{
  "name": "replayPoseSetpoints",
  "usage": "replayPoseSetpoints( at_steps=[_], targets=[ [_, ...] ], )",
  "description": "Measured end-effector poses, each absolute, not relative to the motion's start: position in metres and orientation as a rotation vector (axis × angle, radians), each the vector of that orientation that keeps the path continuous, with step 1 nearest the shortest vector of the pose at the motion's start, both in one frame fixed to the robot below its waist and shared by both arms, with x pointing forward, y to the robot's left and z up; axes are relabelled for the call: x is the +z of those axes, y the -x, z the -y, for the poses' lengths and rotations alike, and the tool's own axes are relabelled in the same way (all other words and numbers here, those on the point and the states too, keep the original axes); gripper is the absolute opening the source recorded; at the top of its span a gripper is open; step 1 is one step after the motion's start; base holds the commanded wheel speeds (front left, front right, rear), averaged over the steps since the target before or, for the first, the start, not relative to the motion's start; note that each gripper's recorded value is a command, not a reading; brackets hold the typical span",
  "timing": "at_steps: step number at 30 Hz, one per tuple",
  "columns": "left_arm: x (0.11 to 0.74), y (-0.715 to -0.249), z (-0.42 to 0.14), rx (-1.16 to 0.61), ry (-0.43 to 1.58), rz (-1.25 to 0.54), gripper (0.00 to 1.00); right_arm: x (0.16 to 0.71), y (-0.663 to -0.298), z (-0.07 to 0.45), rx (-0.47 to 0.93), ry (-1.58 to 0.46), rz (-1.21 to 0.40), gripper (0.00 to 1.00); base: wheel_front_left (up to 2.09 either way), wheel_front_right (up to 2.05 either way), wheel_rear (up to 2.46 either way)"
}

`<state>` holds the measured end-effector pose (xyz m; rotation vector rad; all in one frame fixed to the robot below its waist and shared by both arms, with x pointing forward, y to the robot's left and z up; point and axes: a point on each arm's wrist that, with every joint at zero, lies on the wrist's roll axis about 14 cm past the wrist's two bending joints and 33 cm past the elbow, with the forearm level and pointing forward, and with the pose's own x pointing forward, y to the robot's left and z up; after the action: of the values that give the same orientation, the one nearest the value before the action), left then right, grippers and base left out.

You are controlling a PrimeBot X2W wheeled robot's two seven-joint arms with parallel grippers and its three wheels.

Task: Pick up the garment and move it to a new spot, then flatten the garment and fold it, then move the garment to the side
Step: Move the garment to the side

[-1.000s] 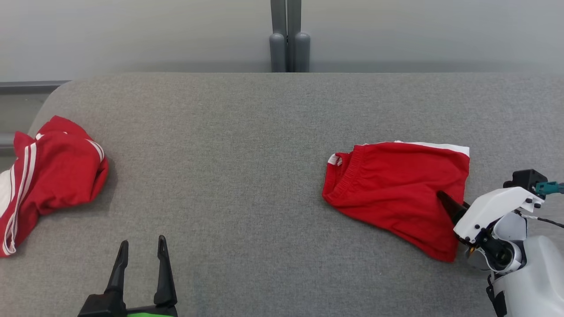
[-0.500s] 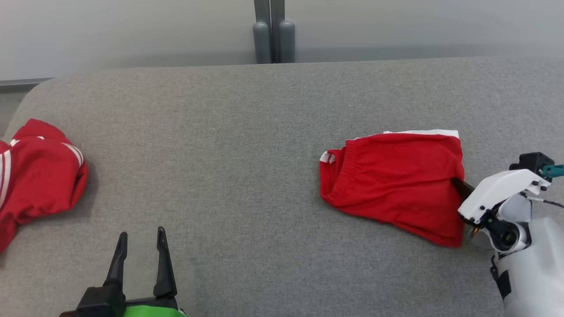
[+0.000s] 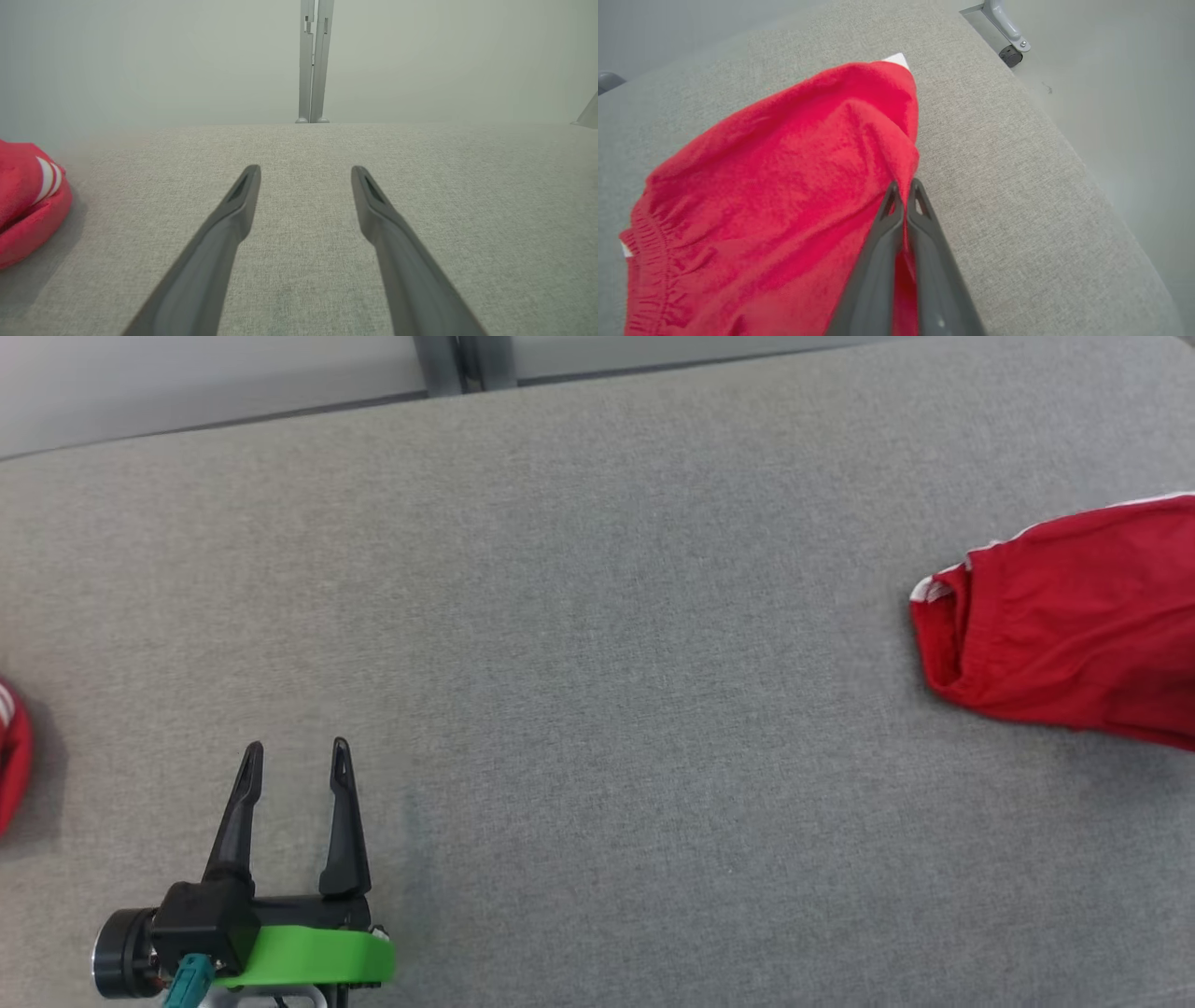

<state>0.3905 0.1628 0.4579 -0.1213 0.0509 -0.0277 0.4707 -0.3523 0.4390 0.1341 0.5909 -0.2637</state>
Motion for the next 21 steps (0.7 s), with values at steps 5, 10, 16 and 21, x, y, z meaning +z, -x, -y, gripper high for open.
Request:
replayPoseSetpoints(
  at_steps=[5, 10, 16, 21],
  targets=[
    [0.440, -0.407, -0.144, -0.104, 0.098, -0.088, 1.00, 0.438, -0.463, 0.400, -0.386, -0.016, -0.587, 0.00, 0.00, 0.00, 0.00],
    [0.419, -0.414, -0.137, -0.132, 0.096, -0.138, 1.00, 0.436, -0.458, 0.431, -0.455, 0.112, -0.587, 0.00, 0.00, 0.00, 0.00],
    [0.412, -0.411, -0.151, -0.091, 0.085, -0.160, 1.00, 0.446, -0.471, 0.447, -0.472, 0.263, -0.574, 0.97, 0.00, 0.00, 0.00],
    [0.413, -0.408, -0.156, -0.070, 0.090, -0.160, 1.00, 0.469, -0.483, 0.453, -0.484, 0.387, -0.492, 1.00, 0.00, 0.00, 0.00]
  ],
)
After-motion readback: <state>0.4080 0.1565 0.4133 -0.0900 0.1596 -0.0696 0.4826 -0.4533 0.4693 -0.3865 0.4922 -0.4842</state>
